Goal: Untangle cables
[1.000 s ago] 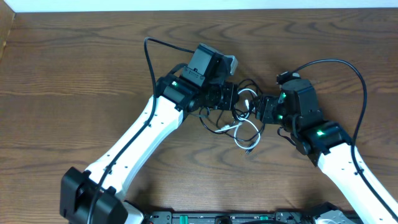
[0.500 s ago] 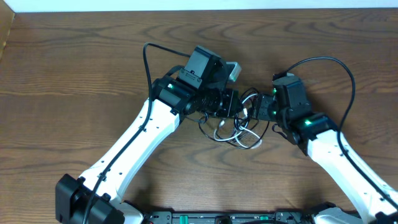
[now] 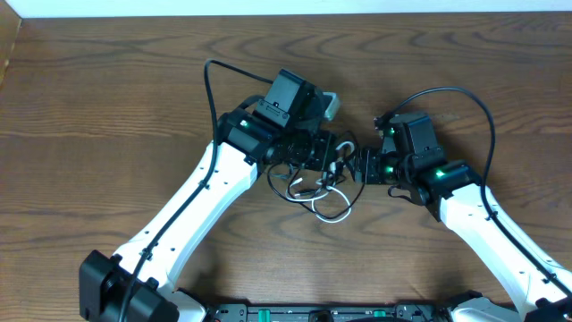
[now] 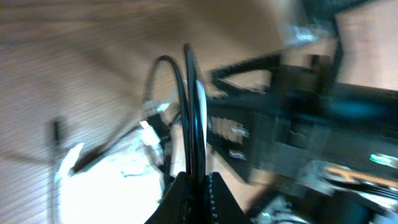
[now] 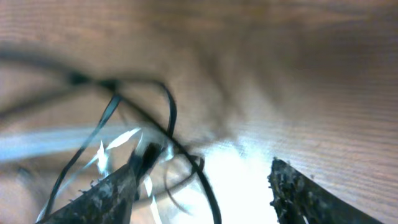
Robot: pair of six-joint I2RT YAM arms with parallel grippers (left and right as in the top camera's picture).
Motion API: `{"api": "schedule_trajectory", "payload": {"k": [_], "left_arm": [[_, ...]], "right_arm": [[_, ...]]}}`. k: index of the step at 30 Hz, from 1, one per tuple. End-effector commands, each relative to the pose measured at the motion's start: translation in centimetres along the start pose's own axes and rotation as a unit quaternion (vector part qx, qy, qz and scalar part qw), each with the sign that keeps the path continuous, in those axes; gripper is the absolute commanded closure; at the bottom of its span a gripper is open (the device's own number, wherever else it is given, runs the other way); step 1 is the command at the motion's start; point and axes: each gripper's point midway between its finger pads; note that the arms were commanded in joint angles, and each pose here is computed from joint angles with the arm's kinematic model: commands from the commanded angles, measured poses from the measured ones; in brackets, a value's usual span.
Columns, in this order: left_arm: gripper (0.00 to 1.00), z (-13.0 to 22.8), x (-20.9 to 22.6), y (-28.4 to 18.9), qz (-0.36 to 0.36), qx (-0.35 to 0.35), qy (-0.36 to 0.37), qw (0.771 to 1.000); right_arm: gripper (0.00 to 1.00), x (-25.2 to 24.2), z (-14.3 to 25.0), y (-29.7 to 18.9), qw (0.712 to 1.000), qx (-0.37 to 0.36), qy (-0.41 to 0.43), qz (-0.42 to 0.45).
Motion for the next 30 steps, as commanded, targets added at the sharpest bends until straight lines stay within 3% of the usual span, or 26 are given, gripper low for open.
{"api": "schedule_trajectory", "payload": {"k": [1, 6, 11, 17, 19, 22, 26, 30], "left_arm": [[0.93, -2.0, 2.2, -1.6, -0.063, -0.055, 0.006, 0.996], [0.93, -1.1, 0.4, -1.5, -0.009, -0.026, 0.008, 1.0], [0.93, 0.3, -2.0, -1.6, 0.06, 0.015, 0.01, 0.998], [0.93, 1.5, -4.2, -2.1, 0.127, 0.051, 0.015, 0.991], [0.93, 1.6, -4.6, -2.4, 0.142, 0.058, 0.014, 0.988], [0.93, 1.2, -4.1, -2.6, 0.14, 0.052, 0.012, 0.989], [0.93, 0.3, -2.6, -3.2, 0.131, 0.044, -0.013, 0.99], [0.93, -0.4, -1.2, -3.7, 0.122, 0.033, -0.01, 0.992]], "right_arm": [[0.32, 2.5, 0.4, -0.8, 0.993, 0.007, -0.091, -0.07], [0.3, 3.1, -0.8, -1.4, 0.99, -0.021, -0.11, -0.08], [0.28, 1.1, -3.2, -1.4, 0.991, -0.069, -0.115, -0.009], [0.24, 1.4, -5.3, -1.8, 0.987, -0.113, -0.116, -0.01], [0.31, 0.5, -5.3, -1.8, 0.988, -0.112, -0.104, 0.015], [0.44, -3.4, -4.3, -2.1, 0.988, -0.095, -0.037, 0.118], [0.72, -9.9, -0.5, -4.4, 0.946, -0.068, 0.109, 0.299], [0.89, -10.4, 0.8, -4.7, 0.94, -0.048, 0.118, 0.315]]}}
Point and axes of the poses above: each gripper's point midway between its finger pads, its own y axis out along the fingers, its own x axis along the line the jaws close on, z = x × y, and after that the axes turned 13 degrees about -y, right-handed
